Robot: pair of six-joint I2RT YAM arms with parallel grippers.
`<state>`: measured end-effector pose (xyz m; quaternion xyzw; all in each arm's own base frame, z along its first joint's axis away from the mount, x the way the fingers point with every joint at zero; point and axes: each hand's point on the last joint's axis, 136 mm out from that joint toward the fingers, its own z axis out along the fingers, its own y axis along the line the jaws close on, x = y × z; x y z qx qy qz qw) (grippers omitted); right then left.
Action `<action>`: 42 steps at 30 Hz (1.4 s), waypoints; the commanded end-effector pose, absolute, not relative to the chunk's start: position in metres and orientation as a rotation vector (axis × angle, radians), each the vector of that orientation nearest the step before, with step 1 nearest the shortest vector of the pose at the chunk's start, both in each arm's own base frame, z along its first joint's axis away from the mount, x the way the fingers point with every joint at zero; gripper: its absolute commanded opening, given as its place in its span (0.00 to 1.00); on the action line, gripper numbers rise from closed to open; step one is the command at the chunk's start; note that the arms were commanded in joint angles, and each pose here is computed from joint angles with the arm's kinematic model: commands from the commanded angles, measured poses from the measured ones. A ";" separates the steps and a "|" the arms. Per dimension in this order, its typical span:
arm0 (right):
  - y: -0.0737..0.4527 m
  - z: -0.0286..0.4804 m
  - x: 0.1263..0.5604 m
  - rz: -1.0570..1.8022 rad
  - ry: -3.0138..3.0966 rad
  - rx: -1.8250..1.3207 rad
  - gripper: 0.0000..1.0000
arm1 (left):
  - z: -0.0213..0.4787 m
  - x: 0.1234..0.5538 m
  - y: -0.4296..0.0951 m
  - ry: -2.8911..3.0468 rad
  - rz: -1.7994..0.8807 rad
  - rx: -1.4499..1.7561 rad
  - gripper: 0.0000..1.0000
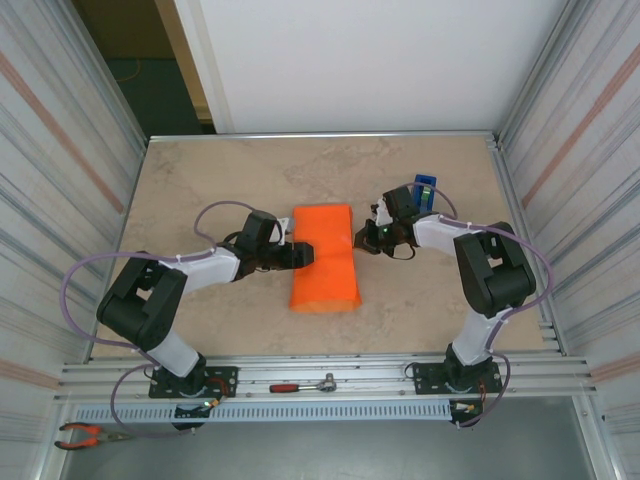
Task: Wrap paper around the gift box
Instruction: Wrap the gift box with the wrapping paper, then rotate the gift box at the center of the table.
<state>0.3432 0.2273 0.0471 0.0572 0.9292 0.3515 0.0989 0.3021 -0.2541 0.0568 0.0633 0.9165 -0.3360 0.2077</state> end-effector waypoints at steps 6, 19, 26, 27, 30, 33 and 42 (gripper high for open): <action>0.206 0.040 0.339 1.000 2.764 0.240 0.00 | 0.015 0.275 -0.219 2.812 -0.698 0.159 0.71; 0.153 0.097 0.322 1.044 2.652 0.410 0.65 | 0.121 0.329 -0.209 2.391 -1.109 -0.169 0.84; 0.189 0.111 0.293 1.105 2.701 0.246 0.70 | 0.118 0.311 -0.214 2.427 -1.022 -0.188 0.84; 0.195 0.110 0.290 1.112 2.710 0.222 0.71 | 0.116 0.308 -0.216 2.435 -1.010 -0.185 0.84; 0.213 0.103 0.282 1.139 2.746 0.172 0.71 | 0.110 0.297 -0.221 2.450 -0.991 -0.186 0.85; 0.223 0.099 0.275 1.153 2.783 0.133 0.72 | 0.101 0.291 -0.225 2.463 -0.956 -0.218 0.85; 0.261 0.079 0.234 1.093 2.889 0.109 0.74 | 0.094 0.271 -0.266 2.466 -1.101 -0.159 0.86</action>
